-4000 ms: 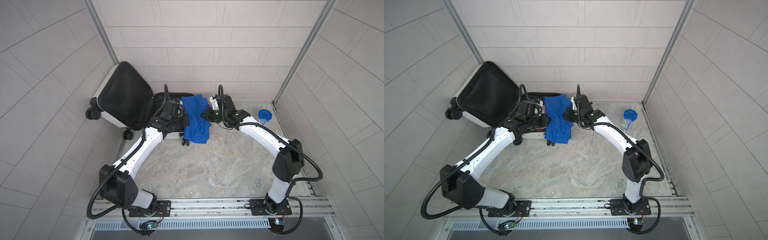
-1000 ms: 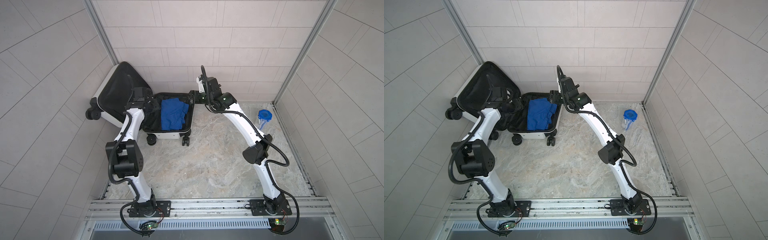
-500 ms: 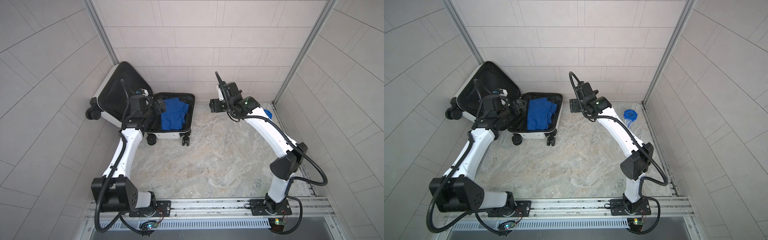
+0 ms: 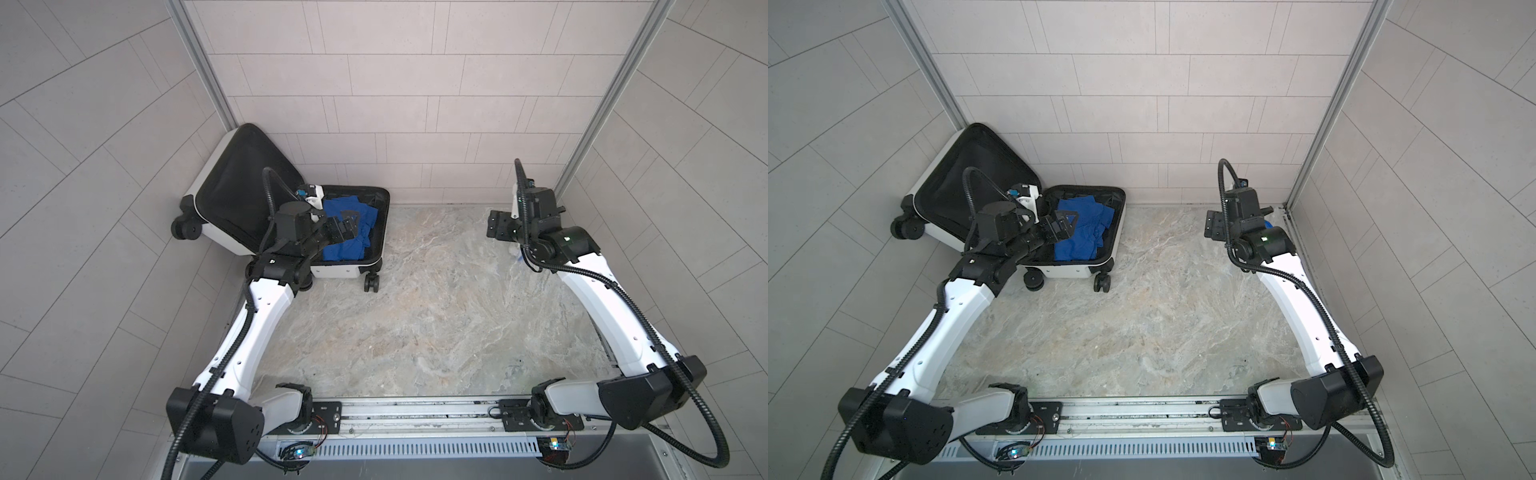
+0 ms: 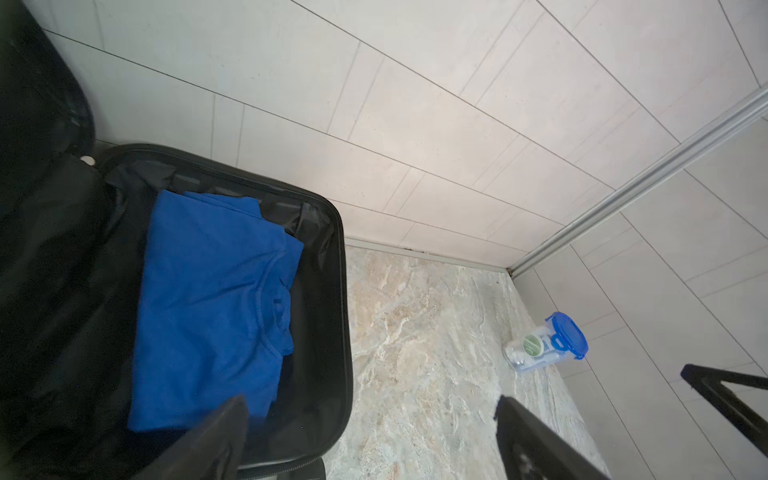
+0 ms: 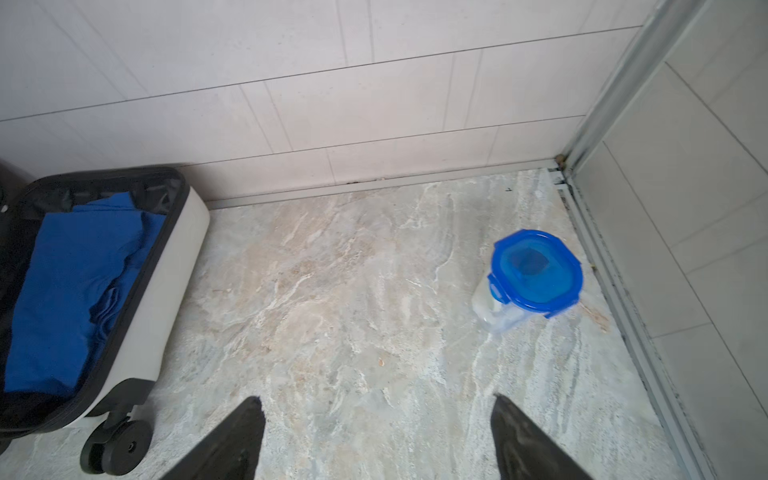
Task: Pack the luggage
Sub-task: 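Move the right gripper toward the blue-lidded container while the left withdraws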
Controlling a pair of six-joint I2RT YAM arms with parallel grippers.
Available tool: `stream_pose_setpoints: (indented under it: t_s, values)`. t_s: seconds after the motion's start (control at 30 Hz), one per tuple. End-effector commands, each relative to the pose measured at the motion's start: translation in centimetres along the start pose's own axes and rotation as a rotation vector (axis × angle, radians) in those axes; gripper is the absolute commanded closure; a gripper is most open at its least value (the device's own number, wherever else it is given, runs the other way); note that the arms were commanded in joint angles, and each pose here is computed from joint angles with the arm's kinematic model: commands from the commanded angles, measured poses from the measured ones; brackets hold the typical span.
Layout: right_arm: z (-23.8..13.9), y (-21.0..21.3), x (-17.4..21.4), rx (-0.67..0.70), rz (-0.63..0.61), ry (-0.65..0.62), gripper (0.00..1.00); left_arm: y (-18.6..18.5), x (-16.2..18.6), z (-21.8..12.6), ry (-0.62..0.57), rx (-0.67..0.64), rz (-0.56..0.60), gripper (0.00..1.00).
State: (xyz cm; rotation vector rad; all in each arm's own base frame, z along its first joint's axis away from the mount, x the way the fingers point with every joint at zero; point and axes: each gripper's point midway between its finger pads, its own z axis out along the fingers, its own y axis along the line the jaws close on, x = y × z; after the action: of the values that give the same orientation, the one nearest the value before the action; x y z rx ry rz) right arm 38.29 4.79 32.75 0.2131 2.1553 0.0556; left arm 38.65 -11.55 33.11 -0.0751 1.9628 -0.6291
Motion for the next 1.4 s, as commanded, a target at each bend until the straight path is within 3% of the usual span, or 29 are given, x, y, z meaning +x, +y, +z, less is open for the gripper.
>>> stream_pose_setpoints:
  t_s: [0.0, 0.33, 0.4, 0.53, 0.93, 1.37]
  values:
    - [-0.9, -1.5, 0.0, 0.000, 0.028, -0.019, 0.13, -2.0, 1.8, 0.4, 0.027, 0.035, 0.044, 0.01]
    - [0.5, -5.9, 3.6, 0.048, 0.080, 0.096, 0.10, -7.9, 8.0, 2.4, 0.176, 0.112, 0.191, 0.00]
    - [0.9, -6.5, 4.2, 0.063, 0.086, 0.123, 0.01, -8.8, 9.2, 2.5, 0.200, 0.120, 0.223, 0.00]
    - [2.0, -7.8, 5.2, 0.096, 0.111, 0.172, 0.01, -10.2, 12.0, 2.7, 0.252, 0.122, 0.279, 0.00]
    - [5.7, -12.3, 7.2, 0.233, 0.285, 0.271, 0.01, -11.3, 21.3, 4.0, 0.366, 0.146, 0.208, 0.00]
    - [9.5, -13.8, 4.7, 0.338, 0.265, 0.337, 0.01, -10.9, 22.7, 4.1, 0.381, 0.143, 0.222, 0.00]
